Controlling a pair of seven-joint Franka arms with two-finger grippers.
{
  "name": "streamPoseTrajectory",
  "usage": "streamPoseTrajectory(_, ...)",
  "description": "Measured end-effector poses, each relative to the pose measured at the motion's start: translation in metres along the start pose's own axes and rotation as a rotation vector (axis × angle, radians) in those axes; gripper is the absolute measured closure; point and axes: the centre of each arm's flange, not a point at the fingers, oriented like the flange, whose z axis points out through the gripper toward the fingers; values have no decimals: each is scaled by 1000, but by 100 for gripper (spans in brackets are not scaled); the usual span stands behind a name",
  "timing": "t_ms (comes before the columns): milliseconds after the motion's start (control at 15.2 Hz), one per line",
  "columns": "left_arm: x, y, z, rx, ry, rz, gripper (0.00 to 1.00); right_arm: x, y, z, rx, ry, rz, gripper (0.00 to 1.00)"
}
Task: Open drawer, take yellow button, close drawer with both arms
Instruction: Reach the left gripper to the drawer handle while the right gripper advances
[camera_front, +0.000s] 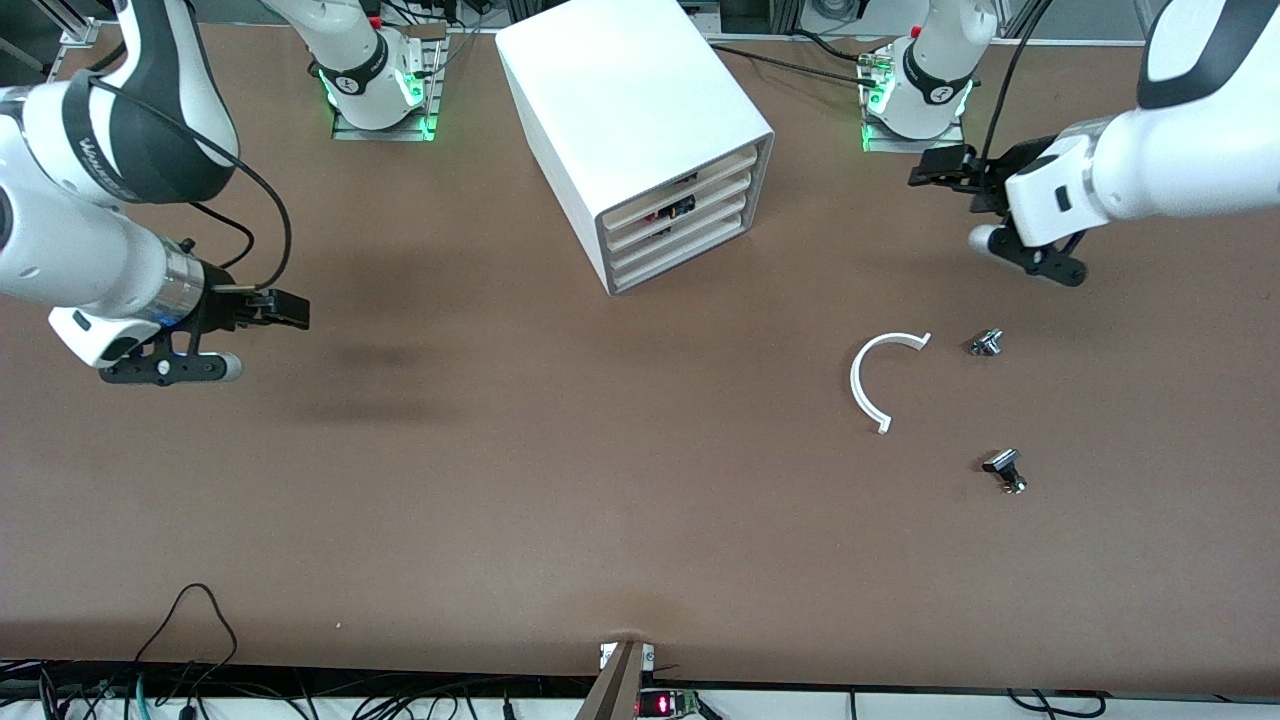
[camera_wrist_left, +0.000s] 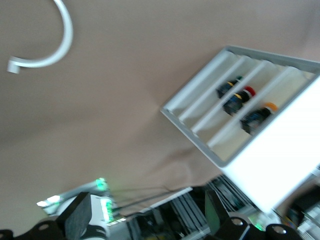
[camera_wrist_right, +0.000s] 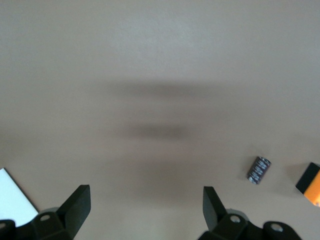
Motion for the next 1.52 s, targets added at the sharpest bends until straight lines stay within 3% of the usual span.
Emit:
streamPoseTrajectory(461, 57, -16, 77, -325, -151, 227, 0, 19, -30, 42, 21, -9, 79, 0)
streamPoseTrajectory(659, 75, -30, 124, -479, -180, 288, 0, 22, -48, 44, 102, -3, 147, 0)
streamPoseTrajectory(922, 78, -37, 165, -633, -77, 298, 0, 25, -64, 38, 140, 45, 239, 0)
streamPoseTrajectory(1186, 57, -36, 216, -743, 29, 315, 1, 22, -99, 35, 153, 75, 321, 0)
streamPoseTrajectory(1516, 45, -22, 243, -774, 99, 327, 9, 18, -135, 33, 164, 78, 429, 0)
